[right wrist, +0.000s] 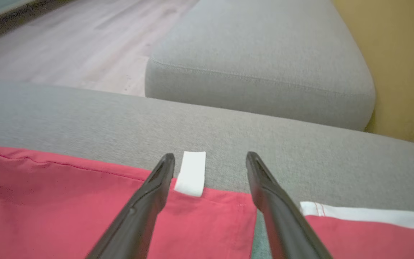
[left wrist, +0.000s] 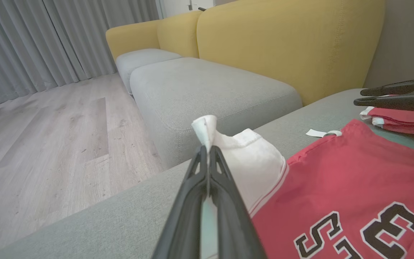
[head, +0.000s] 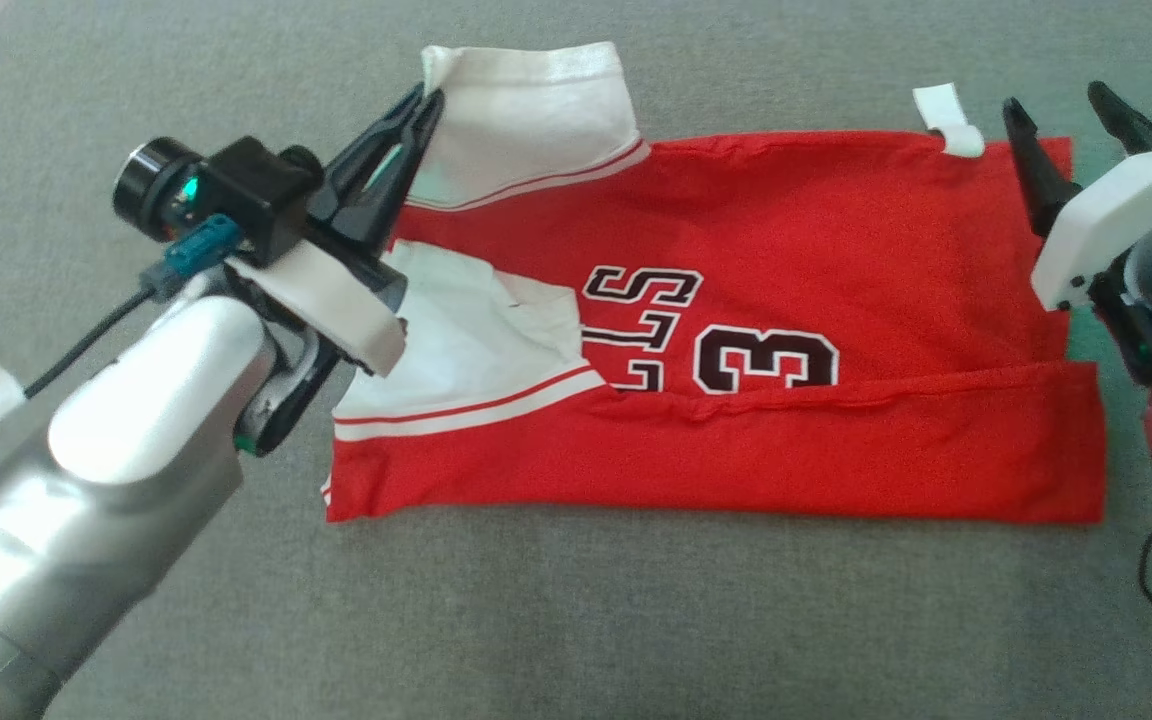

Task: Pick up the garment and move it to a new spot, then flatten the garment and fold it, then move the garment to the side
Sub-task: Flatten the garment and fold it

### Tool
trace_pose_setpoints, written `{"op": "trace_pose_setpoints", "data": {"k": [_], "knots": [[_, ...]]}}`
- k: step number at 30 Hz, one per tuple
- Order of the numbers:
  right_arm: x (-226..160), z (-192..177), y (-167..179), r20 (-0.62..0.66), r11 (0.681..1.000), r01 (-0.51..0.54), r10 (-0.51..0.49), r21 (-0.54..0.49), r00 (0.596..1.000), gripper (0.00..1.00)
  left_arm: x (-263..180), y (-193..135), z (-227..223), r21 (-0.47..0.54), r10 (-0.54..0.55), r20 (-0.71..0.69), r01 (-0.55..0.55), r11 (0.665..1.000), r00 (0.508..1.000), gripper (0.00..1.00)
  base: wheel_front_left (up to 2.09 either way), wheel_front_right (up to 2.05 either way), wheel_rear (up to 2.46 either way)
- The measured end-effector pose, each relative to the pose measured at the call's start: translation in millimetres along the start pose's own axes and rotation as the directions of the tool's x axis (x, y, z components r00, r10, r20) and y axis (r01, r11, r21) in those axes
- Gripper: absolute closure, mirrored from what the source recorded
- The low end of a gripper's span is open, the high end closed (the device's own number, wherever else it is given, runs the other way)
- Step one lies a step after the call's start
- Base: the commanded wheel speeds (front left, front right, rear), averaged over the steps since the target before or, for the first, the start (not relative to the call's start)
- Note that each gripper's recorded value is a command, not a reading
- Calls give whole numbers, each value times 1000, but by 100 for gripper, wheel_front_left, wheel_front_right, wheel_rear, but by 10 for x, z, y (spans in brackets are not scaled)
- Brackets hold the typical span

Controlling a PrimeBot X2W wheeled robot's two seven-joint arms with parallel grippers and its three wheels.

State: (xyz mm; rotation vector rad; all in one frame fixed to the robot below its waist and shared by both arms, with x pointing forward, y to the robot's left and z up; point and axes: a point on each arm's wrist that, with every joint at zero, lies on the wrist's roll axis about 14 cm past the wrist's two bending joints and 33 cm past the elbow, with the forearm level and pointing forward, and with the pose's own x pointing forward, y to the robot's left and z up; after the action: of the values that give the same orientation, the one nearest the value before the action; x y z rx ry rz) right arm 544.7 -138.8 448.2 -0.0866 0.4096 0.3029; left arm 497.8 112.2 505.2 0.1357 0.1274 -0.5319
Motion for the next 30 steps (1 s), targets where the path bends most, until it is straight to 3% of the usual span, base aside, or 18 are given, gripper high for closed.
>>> {"op": "trace_pose_setpoints", "data": {"k": [9,24,25,26,27,30], "knots": [[288,-591,-126,-228,1000,14,-10,15,974,0,-10,-55,-161,-14,-7,-41,6,1000,999,100,0,0,0],[462,-774,-283,-308,999,52,-46,14,950,0,60,-45,-346,-30,-6,-82,3,1000,997,100,0,0,0],[478,-773,-279,-311,999,50,-44,13,949,30,69,-44,-354,-30,-7,-83,4,1000,997,100,0,0,0],[491,-769,-273,-312,999,48,-41,15,949,87,78,-41,-360,-31,-7,-84,5,1000,996,100,0,0,0],[504,-758,-261,-312,999,42,-38,6,949,100,88,-38,-361,-30,-8,-84,5,1000,996,100,0,0,0],[512,-733,-216,-305,1000,25,-25,-4,952,100,117,-26,-361,-27,-7,-84,5,1000,996,100,0,0,0]]}}
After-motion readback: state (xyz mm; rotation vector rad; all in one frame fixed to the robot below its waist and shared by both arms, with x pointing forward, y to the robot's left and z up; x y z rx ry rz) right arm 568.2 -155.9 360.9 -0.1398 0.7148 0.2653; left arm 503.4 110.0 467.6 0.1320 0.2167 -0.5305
